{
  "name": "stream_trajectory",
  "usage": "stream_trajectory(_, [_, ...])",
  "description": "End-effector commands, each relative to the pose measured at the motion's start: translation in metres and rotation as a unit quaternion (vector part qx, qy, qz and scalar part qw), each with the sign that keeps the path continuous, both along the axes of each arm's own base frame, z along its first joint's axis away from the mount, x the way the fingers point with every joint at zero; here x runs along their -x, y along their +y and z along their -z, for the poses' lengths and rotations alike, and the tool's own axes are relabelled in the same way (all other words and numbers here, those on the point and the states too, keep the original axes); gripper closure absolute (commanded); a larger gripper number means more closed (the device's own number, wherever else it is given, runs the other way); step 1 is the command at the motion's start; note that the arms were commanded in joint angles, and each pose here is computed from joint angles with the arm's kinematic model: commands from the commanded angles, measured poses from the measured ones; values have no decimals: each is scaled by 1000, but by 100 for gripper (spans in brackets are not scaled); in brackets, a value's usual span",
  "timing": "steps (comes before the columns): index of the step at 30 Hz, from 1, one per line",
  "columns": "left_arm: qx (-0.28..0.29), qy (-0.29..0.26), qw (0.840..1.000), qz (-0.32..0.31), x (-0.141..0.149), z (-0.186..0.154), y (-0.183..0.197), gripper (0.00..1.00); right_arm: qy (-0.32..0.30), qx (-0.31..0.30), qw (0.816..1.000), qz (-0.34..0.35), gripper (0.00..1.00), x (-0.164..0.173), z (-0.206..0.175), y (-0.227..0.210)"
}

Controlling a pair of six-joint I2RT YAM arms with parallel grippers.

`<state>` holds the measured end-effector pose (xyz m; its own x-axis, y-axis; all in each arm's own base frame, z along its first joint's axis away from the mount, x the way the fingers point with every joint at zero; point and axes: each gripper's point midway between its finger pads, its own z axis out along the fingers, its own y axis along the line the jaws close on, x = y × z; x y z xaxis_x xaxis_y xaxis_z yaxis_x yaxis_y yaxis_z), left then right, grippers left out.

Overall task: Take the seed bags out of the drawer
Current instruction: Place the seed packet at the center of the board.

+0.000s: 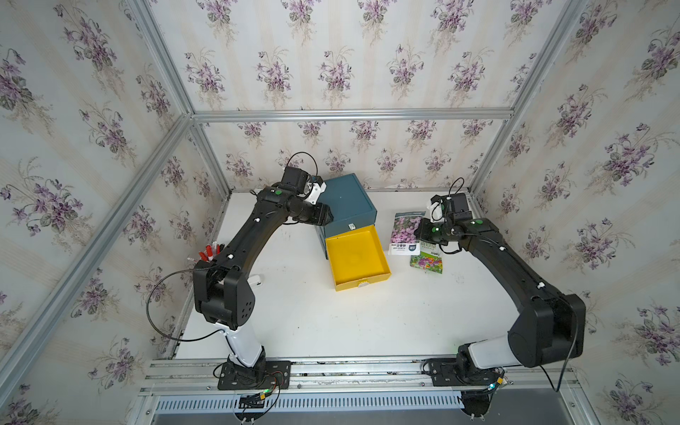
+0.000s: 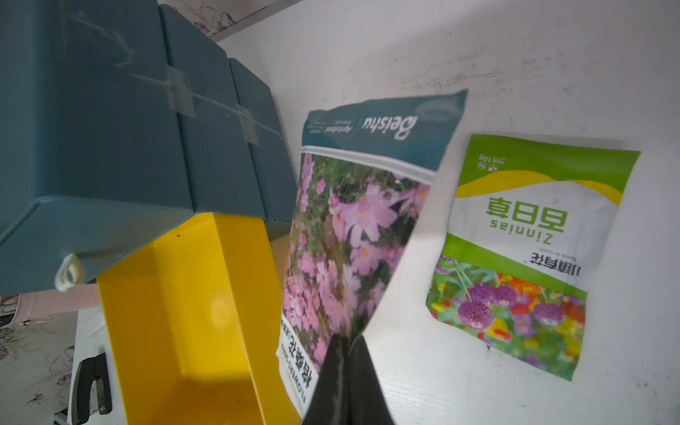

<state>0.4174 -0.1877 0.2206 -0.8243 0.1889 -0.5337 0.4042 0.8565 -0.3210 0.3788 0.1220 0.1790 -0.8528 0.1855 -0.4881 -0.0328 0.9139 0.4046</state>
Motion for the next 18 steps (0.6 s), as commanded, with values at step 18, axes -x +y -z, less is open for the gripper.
stream_trajectory(18, [-71, 71, 995, -2, 25, 33, 23, 36, 47, 55, 997, -19, 100, -85, 104, 5])
